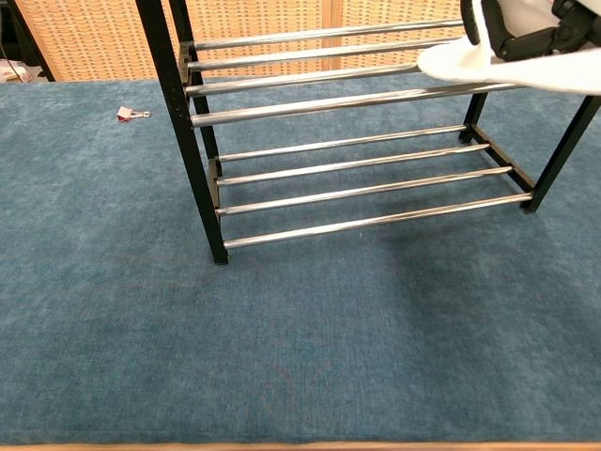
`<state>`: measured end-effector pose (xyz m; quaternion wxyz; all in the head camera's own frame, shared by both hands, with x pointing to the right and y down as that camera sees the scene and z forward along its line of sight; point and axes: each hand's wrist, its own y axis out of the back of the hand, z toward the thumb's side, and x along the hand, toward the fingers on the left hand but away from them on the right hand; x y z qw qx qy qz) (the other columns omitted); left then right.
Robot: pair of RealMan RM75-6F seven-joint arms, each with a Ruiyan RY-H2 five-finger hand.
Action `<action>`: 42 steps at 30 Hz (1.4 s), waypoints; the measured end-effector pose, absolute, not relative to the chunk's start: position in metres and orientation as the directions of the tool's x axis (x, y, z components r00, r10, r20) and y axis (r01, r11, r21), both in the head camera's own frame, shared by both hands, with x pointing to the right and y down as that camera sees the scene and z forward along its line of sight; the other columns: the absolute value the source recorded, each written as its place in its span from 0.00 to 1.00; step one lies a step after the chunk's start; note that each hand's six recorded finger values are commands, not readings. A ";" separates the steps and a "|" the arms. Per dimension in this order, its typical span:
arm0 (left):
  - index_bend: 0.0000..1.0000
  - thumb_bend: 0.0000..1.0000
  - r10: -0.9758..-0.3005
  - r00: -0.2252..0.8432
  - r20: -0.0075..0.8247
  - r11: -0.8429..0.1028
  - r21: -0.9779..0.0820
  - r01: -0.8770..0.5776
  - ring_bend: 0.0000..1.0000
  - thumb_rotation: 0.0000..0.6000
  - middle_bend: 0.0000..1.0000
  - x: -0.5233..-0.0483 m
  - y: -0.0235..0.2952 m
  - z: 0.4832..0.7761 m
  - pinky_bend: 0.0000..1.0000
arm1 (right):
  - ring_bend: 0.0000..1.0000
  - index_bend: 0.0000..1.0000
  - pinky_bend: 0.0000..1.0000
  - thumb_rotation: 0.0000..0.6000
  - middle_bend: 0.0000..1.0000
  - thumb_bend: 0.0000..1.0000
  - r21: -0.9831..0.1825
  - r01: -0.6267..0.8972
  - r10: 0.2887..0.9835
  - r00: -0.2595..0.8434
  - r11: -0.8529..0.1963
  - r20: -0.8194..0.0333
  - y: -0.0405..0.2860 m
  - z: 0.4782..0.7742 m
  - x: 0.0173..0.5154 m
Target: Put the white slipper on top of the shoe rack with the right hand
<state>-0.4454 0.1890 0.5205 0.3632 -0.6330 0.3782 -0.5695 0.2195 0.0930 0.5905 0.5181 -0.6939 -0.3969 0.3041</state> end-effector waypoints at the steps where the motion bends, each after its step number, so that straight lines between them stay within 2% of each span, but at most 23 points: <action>1: 0.00 0.00 -0.892 0.063 0.448 -0.452 -0.890 -0.065 0.00 1.00 0.00 -0.446 0.189 0.521 0.00 | 0.62 0.69 0.68 1.00 0.64 0.65 -0.961 0.233 0.867 0.499 -0.147 -0.011 0.092 0.592 0.220; 15: 0.00 0.00 -0.887 0.039 0.461 -0.463 -0.884 -0.070 0.00 1.00 0.00 -0.452 0.183 0.527 0.00 | 0.62 0.68 0.68 1.00 0.64 0.64 -0.959 0.262 0.879 0.475 -0.106 0.033 0.059 0.604 0.210; 25: 0.00 0.00 -0.885 0.037 0.464 -0.466 -0.882 -0.069 0.00 1.00 0.00 -0.452 0.183 0.528 0.00 | 0.62 0.68 0.68 1.00 0.64 0.65 -0.954 0.285 0.891 0.451 -0.087 0.053 0.042 0.601 0.208; 42: 0.00 0.00 -0.887 0.036 0.460 -0.461 -0.884 -0.078 0.00 1.00 0.00 -0.453 0.183 0.526 0.00 | 0.62 0.68 0.68 1.00 0.64 0.64 -0.954 0.280 0.916 0.400 -0.110 0.011 0.022 0.609 0.205</action>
